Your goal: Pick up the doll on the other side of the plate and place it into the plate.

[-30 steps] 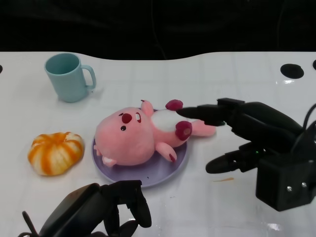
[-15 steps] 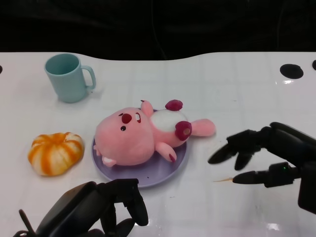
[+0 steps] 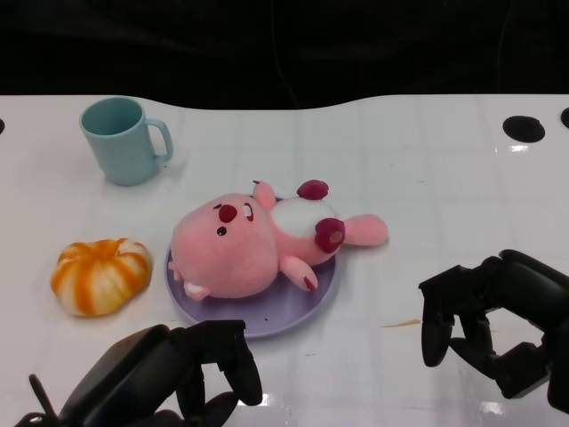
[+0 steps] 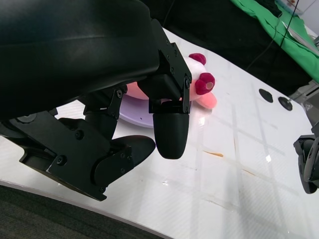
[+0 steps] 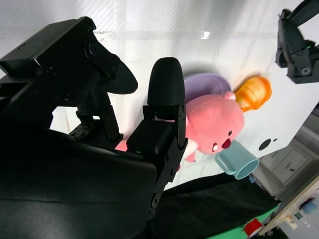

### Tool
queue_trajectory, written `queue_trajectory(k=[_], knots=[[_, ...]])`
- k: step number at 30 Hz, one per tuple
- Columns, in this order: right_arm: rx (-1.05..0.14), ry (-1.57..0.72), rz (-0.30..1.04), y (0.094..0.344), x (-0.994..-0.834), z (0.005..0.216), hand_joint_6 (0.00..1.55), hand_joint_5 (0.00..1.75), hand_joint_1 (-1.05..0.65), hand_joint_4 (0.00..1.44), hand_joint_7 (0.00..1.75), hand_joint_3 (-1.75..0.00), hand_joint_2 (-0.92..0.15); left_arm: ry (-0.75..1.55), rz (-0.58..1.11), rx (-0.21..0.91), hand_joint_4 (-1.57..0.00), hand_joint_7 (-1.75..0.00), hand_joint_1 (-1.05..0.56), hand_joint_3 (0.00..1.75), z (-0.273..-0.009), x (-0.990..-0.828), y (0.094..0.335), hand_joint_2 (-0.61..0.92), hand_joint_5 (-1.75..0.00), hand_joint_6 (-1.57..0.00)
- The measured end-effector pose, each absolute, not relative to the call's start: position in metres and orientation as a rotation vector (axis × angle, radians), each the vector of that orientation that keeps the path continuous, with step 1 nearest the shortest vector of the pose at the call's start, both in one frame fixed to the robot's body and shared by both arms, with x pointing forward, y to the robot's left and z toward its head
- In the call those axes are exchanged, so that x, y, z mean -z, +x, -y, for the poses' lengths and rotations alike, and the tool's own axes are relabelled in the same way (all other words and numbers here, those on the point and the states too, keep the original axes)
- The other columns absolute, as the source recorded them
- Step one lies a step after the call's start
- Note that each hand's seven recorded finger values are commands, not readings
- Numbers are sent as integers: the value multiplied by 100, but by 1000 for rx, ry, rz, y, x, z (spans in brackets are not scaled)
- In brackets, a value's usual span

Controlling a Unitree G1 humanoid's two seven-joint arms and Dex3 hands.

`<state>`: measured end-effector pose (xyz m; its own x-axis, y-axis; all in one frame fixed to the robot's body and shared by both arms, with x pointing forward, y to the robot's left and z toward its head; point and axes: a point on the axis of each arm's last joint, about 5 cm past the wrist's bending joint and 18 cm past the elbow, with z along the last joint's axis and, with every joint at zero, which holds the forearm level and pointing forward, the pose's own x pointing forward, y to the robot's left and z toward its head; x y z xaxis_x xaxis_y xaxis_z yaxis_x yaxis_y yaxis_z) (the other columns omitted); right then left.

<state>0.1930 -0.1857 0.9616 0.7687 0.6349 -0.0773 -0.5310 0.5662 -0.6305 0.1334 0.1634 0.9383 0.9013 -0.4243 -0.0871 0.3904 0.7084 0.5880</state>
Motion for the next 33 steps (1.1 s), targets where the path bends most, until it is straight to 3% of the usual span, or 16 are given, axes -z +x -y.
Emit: queue_trajectory(k=[9, 13, 33], knots=[[-634, -679, 164, 195, -944, 186, 70, 175, -2, 82, 162, -137, -34, 625, 66, 452, -68, -133, -20, 100, -168, -936, 132, 61, -168, -67], [-627, -696, 155, 195, -939, 186, 70, 175, -4, 88, 162, -137, -35, 619, 69, 454, -67, -132, -21, 99, -170, -935, 130, 62, -168, -67], [-646, -756, 188, 197, -934, 181, 76, 175, -7, 90, 156, -137, -33, 626, 78, 460, -66, -136, -20, 96, -173, -932, 130, 64, -168, -65]])
